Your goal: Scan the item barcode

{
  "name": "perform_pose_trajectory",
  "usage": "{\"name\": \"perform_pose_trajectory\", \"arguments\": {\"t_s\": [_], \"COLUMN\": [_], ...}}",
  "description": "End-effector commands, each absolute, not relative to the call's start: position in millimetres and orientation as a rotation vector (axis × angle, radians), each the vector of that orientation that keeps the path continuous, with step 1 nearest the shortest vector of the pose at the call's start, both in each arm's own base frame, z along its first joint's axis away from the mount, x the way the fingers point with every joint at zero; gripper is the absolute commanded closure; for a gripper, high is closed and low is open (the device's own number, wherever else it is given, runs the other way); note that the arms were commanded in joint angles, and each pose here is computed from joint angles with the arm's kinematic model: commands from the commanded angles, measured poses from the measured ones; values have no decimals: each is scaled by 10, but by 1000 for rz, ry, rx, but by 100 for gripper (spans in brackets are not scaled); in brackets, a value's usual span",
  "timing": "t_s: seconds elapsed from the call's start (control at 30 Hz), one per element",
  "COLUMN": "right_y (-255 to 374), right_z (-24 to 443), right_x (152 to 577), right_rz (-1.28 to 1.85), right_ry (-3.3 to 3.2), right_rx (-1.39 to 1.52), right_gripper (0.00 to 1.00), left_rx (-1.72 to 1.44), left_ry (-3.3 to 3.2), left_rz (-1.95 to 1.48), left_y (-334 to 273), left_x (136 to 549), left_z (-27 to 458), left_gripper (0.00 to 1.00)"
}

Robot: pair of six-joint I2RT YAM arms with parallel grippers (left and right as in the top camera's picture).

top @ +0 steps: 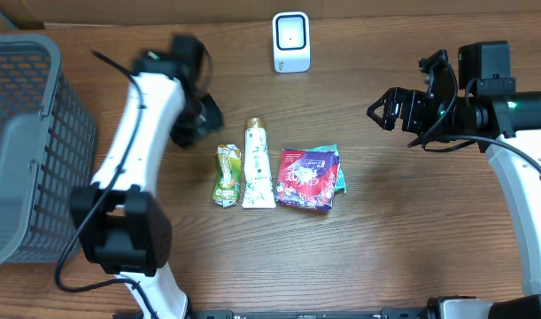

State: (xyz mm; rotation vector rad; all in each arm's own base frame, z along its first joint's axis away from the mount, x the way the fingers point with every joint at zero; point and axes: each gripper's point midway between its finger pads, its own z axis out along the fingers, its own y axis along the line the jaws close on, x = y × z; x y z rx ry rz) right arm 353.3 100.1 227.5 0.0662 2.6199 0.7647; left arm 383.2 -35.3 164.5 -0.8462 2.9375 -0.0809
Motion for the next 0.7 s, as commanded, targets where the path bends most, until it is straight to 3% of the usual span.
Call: {"name": "perform_pose_trajectory", "arguments": {"t_s": [0.0, 0.13, 0.27, 0.47, 0.67], "right_y": [1157, 1385, 1535, 1758, 1861], "right_z": [2327, 2331, 2209, 1695, 1301], "right_x": [3506, 3440, 3348, 3027, 2806], "right_rz": [817, 837, 798, 755, 734], "right_ry": [2607, 2613, 2684, 2896, 3002], "right_rx": [20, -68, -64, -28, -58], "right_gripper": [4, 5, 5, 5, 6], "left_rx": [-706, -644, -610, -609, -611], "left_ry": [2753, 2618, 2552, 2596, 2615], "left_rz": [-48, -95, -150, -176, -169], "left_y": [-55, -45, -119, -170, -175], "left_x": [4024, 4014, 3981, 3924, 3918], "left_z": [2449, 3091, 3381, 3317, 3261], "left_gripper": [47, 41, 36, 0, 0]}}
